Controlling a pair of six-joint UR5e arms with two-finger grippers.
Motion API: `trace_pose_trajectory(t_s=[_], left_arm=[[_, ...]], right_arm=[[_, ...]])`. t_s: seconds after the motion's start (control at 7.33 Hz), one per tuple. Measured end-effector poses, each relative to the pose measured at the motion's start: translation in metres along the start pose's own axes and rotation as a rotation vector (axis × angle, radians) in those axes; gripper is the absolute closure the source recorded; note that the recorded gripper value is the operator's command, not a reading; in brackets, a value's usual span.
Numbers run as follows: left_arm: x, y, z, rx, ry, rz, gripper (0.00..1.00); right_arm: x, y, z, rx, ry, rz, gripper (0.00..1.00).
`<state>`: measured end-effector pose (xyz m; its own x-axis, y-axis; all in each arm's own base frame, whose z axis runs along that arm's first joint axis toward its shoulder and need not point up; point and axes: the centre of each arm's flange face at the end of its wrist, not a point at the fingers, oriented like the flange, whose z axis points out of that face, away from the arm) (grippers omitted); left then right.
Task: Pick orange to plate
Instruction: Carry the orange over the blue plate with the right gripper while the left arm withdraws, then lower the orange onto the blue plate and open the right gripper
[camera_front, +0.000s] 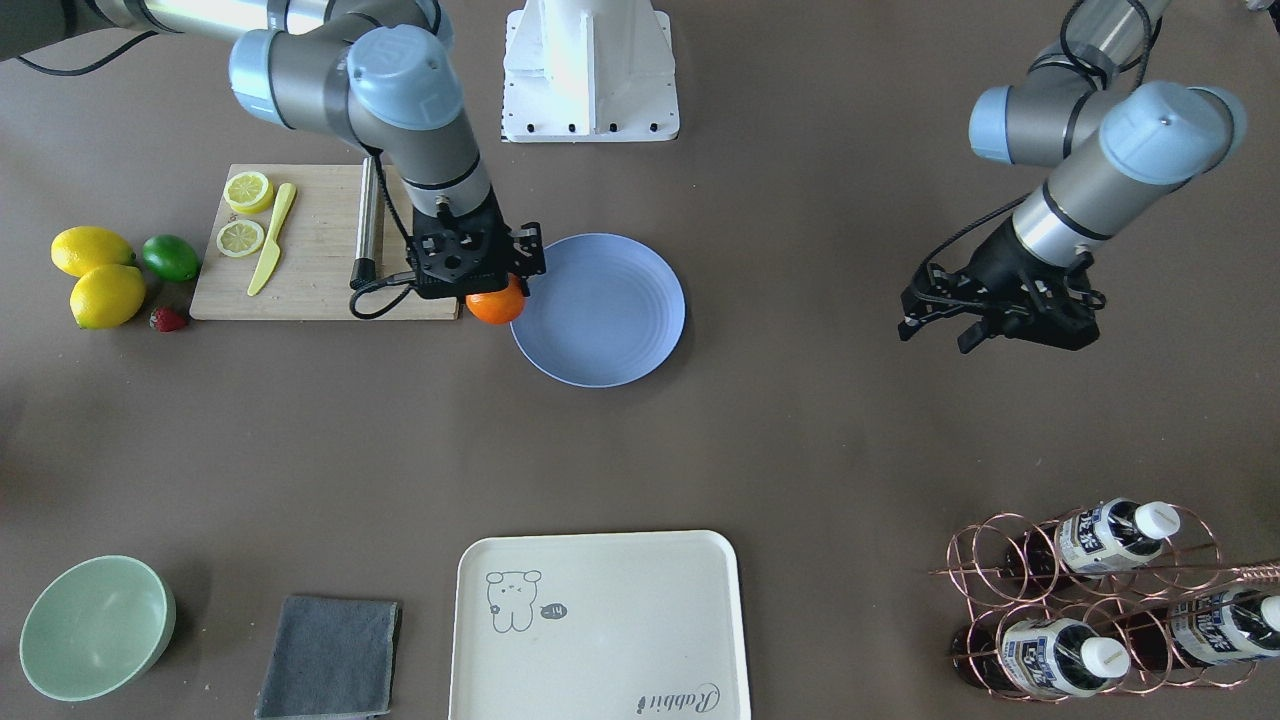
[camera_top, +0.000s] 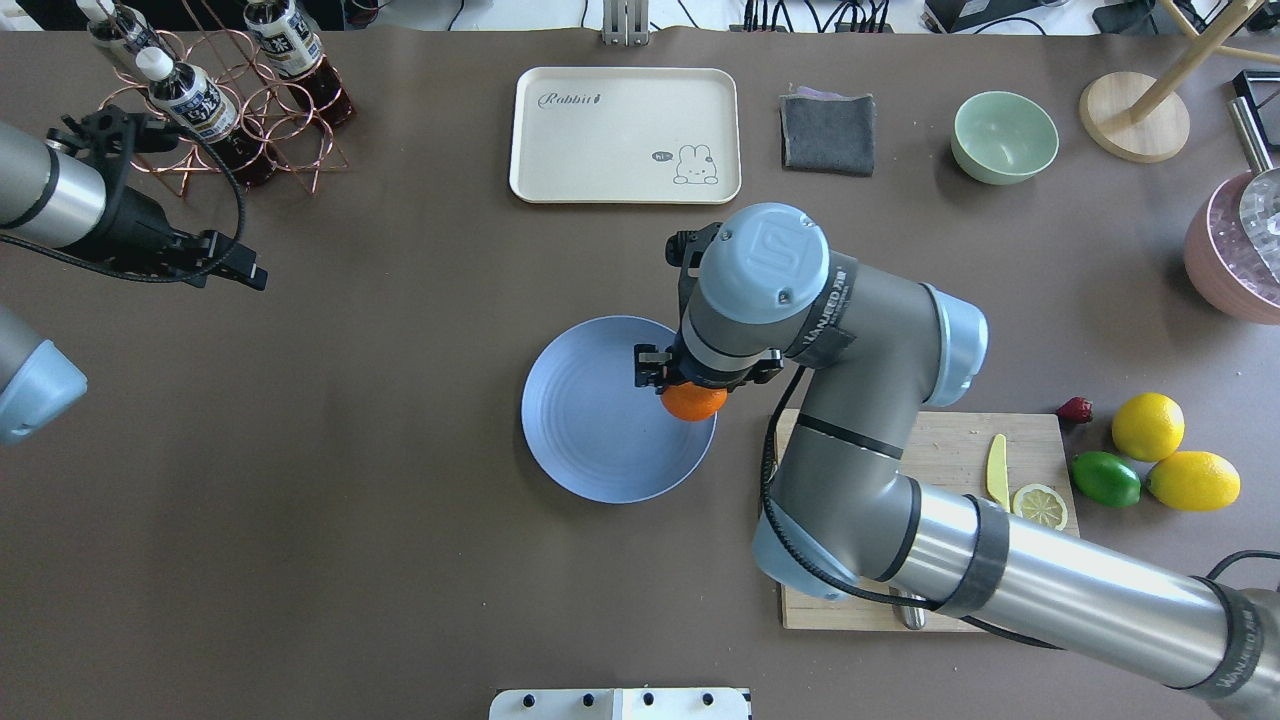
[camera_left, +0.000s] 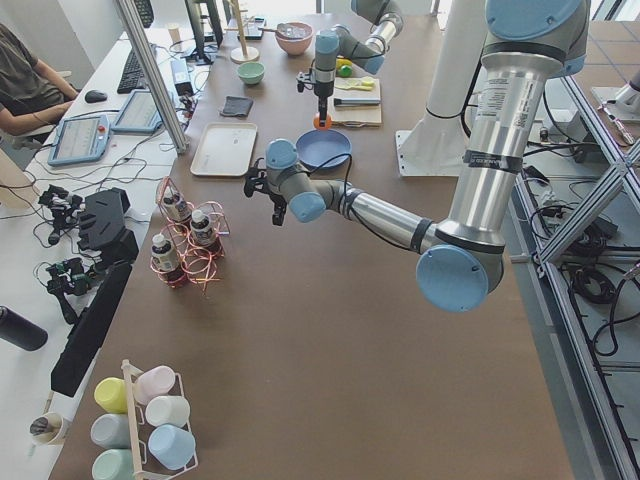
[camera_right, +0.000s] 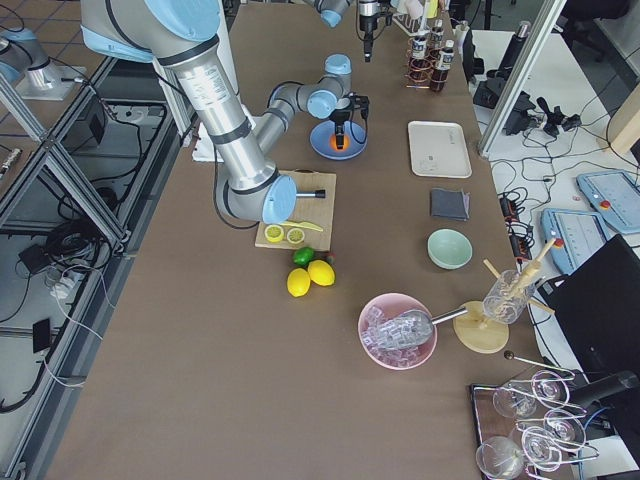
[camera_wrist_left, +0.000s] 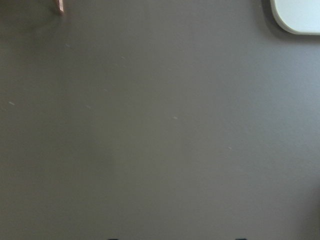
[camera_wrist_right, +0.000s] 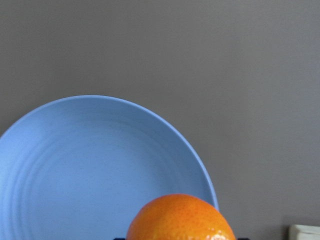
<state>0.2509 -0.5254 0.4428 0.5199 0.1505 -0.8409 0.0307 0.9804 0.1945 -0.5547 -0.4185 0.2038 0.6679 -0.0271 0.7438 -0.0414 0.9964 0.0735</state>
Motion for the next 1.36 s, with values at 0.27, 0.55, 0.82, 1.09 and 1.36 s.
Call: trace_pose_trajectory(t_s=[0.27, 0.55, 0.82, 1.09, 1.36], left_arm=[[-0.028, -0.003, -0.014, -0.002, 0.001, 0.01, 0.17], [-0.036, 0.0, -0.016, -0.004, 0.0, 0.01, 0.16], [-0.036, 0.003, -0.017, -0.01, 0.009, 0.011, 0.14], [-0.035, 0.003, -0.017, -0.014, 0.014, 0.011, 0.14], [-0.035, 0.003, -0.018, -0.015, 0.015, 0.011, 0.14]], right_arm=[[-0.044, 0.009, 0.017, 0.003, 0.013, 0.026, 1.0], [-0.061, 0.016, 0.03, 0.007, 0.029, 0.024, 0.97], [-0.069, 0.019, 0.038, 0.028, 0.026, 0.016, 0.0], [-0.069, 0.019, 0.041, 0.035, 0.019, 0.013, 0.0], [-0.065, 0.013, 0.03, 0.037, 0.01, 0.02, 0.0]])
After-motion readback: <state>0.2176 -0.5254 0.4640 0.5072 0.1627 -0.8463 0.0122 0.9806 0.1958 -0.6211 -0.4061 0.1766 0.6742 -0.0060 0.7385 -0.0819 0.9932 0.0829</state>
